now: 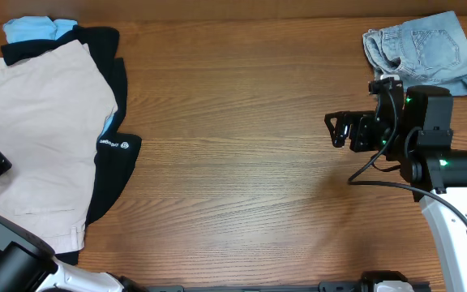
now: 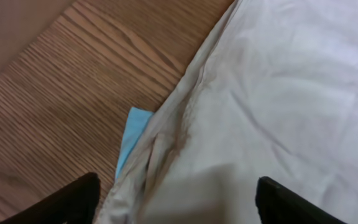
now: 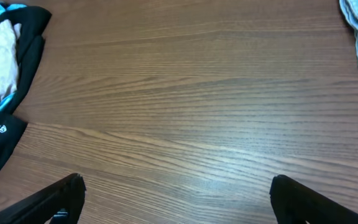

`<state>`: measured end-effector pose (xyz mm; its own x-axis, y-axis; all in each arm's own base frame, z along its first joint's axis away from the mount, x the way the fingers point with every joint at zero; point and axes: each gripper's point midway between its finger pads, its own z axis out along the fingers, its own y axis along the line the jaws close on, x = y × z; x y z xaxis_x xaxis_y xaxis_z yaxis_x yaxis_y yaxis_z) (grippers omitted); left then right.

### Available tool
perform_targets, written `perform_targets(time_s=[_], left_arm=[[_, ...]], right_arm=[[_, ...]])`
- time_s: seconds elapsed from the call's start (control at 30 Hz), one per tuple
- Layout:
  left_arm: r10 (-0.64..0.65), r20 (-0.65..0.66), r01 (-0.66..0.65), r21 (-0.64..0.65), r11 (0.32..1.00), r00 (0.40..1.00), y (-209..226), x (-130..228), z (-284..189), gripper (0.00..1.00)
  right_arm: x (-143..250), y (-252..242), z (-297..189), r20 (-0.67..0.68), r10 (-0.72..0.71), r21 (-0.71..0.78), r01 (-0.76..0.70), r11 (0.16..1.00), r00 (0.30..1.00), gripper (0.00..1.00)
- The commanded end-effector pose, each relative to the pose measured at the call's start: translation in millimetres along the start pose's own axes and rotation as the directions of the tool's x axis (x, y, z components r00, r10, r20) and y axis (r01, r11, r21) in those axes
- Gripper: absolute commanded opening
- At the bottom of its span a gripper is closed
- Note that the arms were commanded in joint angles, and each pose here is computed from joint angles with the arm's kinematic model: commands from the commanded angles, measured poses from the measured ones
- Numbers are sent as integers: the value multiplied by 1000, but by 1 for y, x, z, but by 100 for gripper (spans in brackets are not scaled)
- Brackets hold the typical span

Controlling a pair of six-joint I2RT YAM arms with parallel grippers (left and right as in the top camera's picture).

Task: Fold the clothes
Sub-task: 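Grasp the beige shorts on top of the stack with the left gripper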

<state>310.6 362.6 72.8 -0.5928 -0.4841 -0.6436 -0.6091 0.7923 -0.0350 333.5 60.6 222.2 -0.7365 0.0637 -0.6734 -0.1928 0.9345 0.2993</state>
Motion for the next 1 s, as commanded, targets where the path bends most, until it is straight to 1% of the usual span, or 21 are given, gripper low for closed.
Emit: perform_targets(time_s=[0.0, 0.13, 0.3, 0.37, 0.4, 0.47, 0.5, 0.53, 0.57, 0.67, 0.7, 0.77, 0.83, 0.97], left_arm=[[11, -16, -10, 50, 999, 1000, -6, 4, 9, 74], [5, -50, -2, 68, 998, 999, -9, 15, 17, 72], [-9, -89, 13, 40, 999, 996, -3, 27, 24, 75], [-13, -87, 16, 35, 999, 996, -1, 27, 24, 71], [-13, -83, 16, 36, 999, 996, -1, 26, 24, 65], [-14, -75, 17, 45, 999, 997, -3, 24, 24, 49], [-14, -71, 18, 55, 998, 997, -5, 22, 24, 36], [-13, -63, 18, 76, 997, 998, -9, 20, 23, 29], [-16, -58, 22, 88, 996, 998, -11, 18, 22, 24], [-66, -42, 70, 120, 990, 997, -18, 9, 17, 7], [-91, -40, 95, 125, 987, 995, -19, 6, 13, 4], [-124, -32, 127, 158, 979, 992, -26, -2, 5, 4], [-145, -13, 143, 252, 957, 989, -44, -15, -11, 4], [-102, 77, 64, 396, 916, 992, -85, -46, -52, 4]], right_arm=[[-12, 6, -6, 28, -18, -14, 19, 1000, 999, 97], [-11, 6, -6, 26, -18, -14, 18, 1000, 1000, 96], [-11, 6, -6, 27, -17, -14, 18, 1000, 999, 96], [-11, 6, -6, 27, -17, -14, 18, 1000, 999, 96], [-11, 6, -6, 27, -17, -14, 18, 1000, 999, 95], [-11, 6, -6, 27, -18, -14, 18, 1000, 999, 95], [-11, 6, -6, 27, -18, -14, 18, 1000, 999, 96], [-11, 6, -6, 27, -18, -14, 18, 1000, 999, 95], [-11, 6, -6, 27, -17, -14, 18, 1000, 999, 95], [-11, 6, -6, 27, -18, -15, 18, 1000, 999, 95], [-12, 6, -6, 28, -18, -14, 18, 1000, 999, 95], [-12, 6, -6, 31, -19, -15, 19, 1000, 999, 94], [-14, 7, -6, 36, -20, -15, 21, 1000, 999, 94], [-22, 12, -7, 67, -21, -47, 25, 999, 998, 93]])
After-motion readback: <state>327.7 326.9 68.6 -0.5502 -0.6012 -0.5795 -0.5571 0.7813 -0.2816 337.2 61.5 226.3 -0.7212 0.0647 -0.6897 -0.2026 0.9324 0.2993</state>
